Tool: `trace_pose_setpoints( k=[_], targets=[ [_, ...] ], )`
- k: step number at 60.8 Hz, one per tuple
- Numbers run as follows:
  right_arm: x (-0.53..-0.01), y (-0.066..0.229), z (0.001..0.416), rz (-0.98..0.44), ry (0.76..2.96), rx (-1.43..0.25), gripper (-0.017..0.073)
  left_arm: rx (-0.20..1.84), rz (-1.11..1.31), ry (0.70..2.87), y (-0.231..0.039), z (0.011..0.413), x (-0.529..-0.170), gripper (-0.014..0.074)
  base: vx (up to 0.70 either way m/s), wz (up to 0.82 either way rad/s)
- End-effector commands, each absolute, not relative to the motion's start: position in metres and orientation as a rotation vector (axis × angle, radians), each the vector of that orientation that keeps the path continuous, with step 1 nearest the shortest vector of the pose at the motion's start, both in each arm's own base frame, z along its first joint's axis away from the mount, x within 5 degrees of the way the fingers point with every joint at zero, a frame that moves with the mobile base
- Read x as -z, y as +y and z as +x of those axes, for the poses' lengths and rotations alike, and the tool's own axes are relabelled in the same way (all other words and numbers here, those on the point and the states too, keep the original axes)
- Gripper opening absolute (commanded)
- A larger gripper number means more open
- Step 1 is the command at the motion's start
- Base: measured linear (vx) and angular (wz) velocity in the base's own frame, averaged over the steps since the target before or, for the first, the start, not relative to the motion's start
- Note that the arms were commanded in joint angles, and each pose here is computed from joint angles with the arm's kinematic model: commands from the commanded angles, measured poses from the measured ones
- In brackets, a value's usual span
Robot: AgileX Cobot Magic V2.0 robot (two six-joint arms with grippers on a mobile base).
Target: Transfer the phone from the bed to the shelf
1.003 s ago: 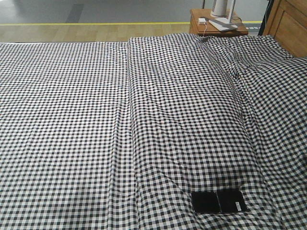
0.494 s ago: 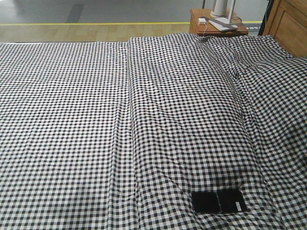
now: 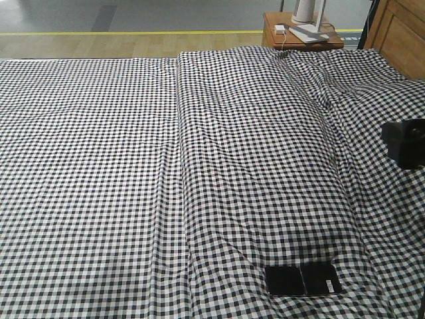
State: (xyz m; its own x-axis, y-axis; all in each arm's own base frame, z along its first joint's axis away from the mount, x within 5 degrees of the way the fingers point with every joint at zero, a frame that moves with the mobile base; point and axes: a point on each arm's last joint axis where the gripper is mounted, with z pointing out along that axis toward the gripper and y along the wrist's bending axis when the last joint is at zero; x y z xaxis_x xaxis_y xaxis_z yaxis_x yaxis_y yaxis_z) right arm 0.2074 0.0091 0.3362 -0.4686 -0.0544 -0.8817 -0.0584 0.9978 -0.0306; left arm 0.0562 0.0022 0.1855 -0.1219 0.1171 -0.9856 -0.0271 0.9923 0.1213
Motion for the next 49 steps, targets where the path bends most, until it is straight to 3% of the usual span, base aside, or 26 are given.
trace_pose_setpoints(
  k=[1,9,17,24,39,49],
  targets=[
    [-0.356,0.008,0.209,-0.072,1.938,0.005,0.0728,-0.119,0.051,1.583,0.002,0.055,-0.200,0.0001,0.00,0.00],
    [-0.354,0.008,0.208,-0.067,1.978,0.001,0.0716,-0.119,0.051,1.583,0.002,0.055,-0.200,0.0001,0.00,0.00],
    [-0.358,0.007,0.205,0.074,2.050,-0.084,0.0692,-0.119,0.051,1.583,0.002,0.055,-0.200,0.0001,0.00,0.00],
    [-0.370,0.002,0.207,0.115,2.090,-0.070,0.0681,-0.119,0.051,1.583,0.002,0.055,-0.200,0.0001,0.00,0.00],
    [-0.373,-0.044,0.234,0.273,2.197,0.050,0.0672,-0.119,0.051,1.583,0.002,0.055,-0.200,0.0001,0.00,0.00],
    [-0.346,-0.076,0.264,0.330,2.295,0.009,0.0666,-0.119,0.051,1.583,0.002,0.055,-0.200,0.0001,0.00,0.00]
  ],
)
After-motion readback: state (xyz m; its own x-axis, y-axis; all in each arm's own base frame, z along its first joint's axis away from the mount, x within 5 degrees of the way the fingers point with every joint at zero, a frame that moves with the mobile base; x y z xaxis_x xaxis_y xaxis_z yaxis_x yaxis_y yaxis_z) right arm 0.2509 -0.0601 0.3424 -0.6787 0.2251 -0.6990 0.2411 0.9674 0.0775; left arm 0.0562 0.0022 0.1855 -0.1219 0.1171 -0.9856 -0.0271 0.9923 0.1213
